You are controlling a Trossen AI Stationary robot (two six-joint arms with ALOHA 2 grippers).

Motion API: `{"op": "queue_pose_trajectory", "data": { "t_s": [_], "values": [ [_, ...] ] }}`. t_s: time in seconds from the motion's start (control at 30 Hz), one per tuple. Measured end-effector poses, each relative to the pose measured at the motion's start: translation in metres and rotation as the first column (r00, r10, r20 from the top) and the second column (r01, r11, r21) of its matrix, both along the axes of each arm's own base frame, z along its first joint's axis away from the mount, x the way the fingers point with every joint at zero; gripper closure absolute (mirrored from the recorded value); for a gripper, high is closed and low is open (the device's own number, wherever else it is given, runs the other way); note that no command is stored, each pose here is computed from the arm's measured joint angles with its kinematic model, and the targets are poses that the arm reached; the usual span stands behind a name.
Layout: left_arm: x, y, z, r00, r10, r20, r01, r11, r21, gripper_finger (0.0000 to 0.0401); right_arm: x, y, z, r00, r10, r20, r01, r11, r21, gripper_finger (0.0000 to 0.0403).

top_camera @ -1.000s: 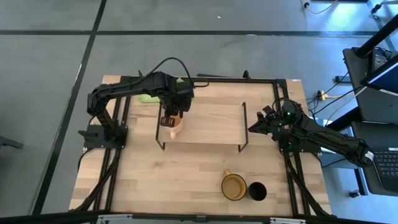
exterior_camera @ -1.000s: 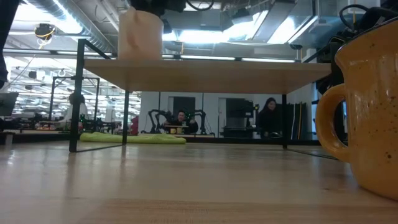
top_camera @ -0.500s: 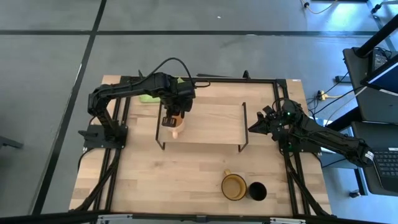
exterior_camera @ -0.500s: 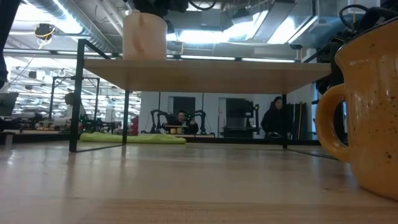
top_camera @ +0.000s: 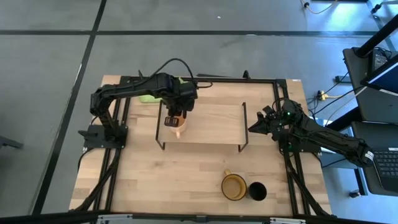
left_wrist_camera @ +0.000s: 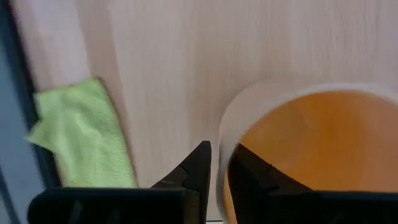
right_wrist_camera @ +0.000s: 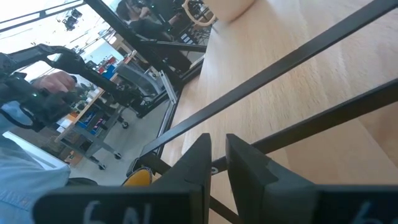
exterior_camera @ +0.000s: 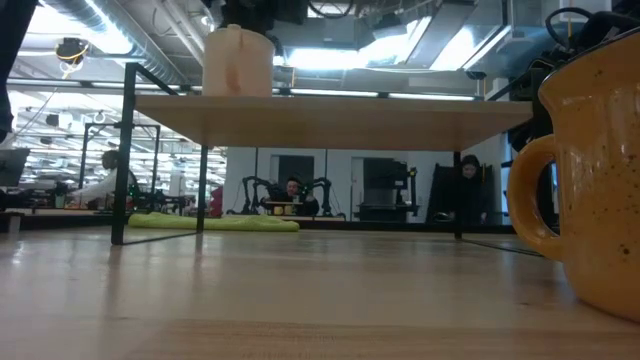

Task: Stack small to large cups/mugs on shelf
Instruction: Put the light yellow mug on the shelf, then adjust the yellow mug

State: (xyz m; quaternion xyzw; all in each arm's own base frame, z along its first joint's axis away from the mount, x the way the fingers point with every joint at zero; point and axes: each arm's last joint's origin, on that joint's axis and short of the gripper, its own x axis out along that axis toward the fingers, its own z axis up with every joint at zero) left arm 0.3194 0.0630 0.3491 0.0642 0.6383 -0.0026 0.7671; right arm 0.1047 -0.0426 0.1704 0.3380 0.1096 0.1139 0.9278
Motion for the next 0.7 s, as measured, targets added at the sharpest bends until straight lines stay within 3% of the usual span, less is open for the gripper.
{"op": "queue_pose_trajectory", "data": {
  "t_s": [0.23,0.43,0.57,0.7],
  "values": [
    [-0.007,-0.001,0.031,0.998,0.017,0.064,-0.018,1.000,0.010,0.0349,0.000,0.000,0.000,1.000,0.000,0.000,0.000,1.000,0.000,0.0352],
    [-0.012,-0.005,0.040,0.998,0.040,0.050,-0.041,0.999,0.025,0.0351,0.000,0.000,0.000,1.000,0.000,0.000,0.000,1.000,0.000,0.0352],
    [-0.014,-0.019,0.062,0.986,0.075,0.149,-0.077,0.997,0.005,0.0349,0.000,0.000,0.000,1.000,0.000,0.000,0.000,1.000,0.000,0.0352],
    [-0.021,-0.051,0.101,0.940,0.119,0.318,-0.096,0.991,-0.089,0.0355,0.000,0.000,0.000,1.000,0.000,-0.001,0.000,1.000,0.001,0.0352]
  ]
}}
